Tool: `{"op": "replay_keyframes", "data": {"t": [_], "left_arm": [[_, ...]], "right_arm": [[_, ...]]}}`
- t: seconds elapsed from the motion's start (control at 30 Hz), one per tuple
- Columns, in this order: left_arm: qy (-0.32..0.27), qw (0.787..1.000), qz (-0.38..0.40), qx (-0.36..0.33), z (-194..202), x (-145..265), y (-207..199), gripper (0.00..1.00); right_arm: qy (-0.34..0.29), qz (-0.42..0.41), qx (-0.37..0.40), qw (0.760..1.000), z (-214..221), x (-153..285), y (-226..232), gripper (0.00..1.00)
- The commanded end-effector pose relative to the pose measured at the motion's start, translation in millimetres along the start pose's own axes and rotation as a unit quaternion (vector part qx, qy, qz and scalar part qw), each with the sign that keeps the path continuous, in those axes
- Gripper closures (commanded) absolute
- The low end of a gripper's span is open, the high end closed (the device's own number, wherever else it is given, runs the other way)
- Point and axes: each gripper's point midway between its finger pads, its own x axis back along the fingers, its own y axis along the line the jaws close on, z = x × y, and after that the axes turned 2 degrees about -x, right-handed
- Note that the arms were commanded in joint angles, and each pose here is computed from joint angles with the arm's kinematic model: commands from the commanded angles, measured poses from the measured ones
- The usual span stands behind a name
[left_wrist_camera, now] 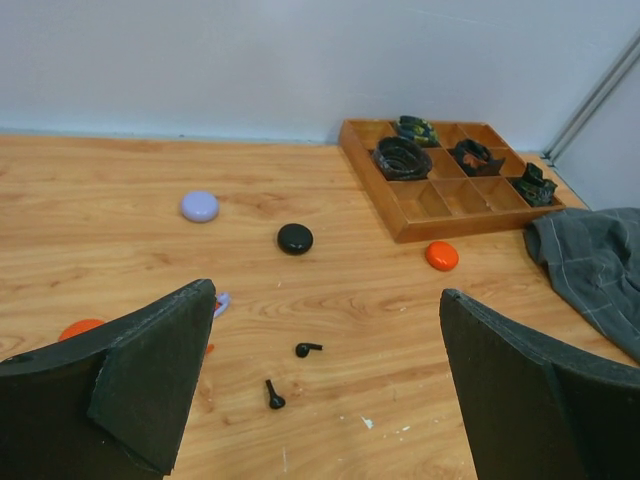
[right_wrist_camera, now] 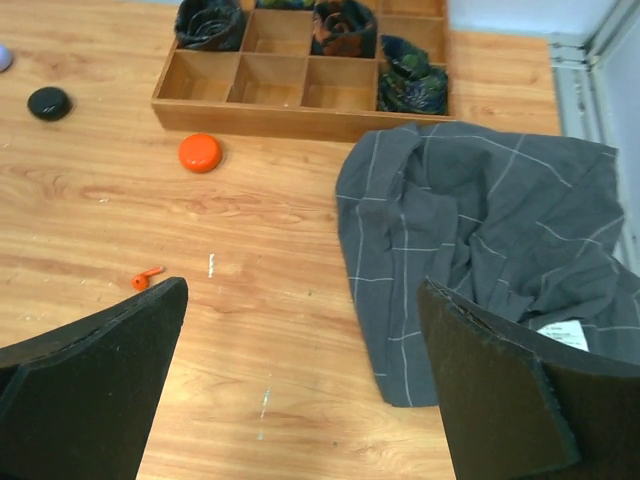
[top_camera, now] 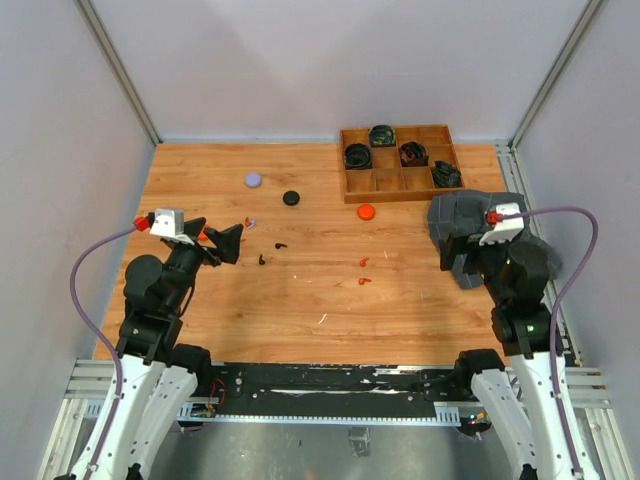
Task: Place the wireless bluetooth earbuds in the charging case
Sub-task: Pick up the charging case at the center of the board.
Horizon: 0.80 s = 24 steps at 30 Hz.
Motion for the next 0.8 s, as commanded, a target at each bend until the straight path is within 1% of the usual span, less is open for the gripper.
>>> {"op": "replay_keyframes", "data": {"t": [0.0, 0.13, 0.3, 0.43, 0.77], "left_arm": [[0.006, 1.000, 0.011, 0.011, -11, -1, -6, 0.01], [0.034, 0.999, 0.032, 0.022, 3, -8, -14, 0.01], [0.074, 0.995, 0.068, 0.019, 20, -18, -28, 0.01], [0.099, 0.992, 0.078, 0.014, 38, -21, -30, 0.01], [0.122, 0.990, 0.077, -0.008, 54, -18, -26, 0.01]], "right_arm": [[0.030, -0.053, -0.014, 0.998, -10, -7, 21, 0.01], [0.076, -0.084, -0.033, 0.993, -2, -32, 33, 0.01], [0.111, -0.117, -0.038, 0.986, 19, -71, 49, 0.01], [0.144, -0.133, -0.022, 0.980, 40, -104, 63, 0.03], [0.222, -0.155, 0.037, 0.962, 85, -177, 89, 0.09]]}}
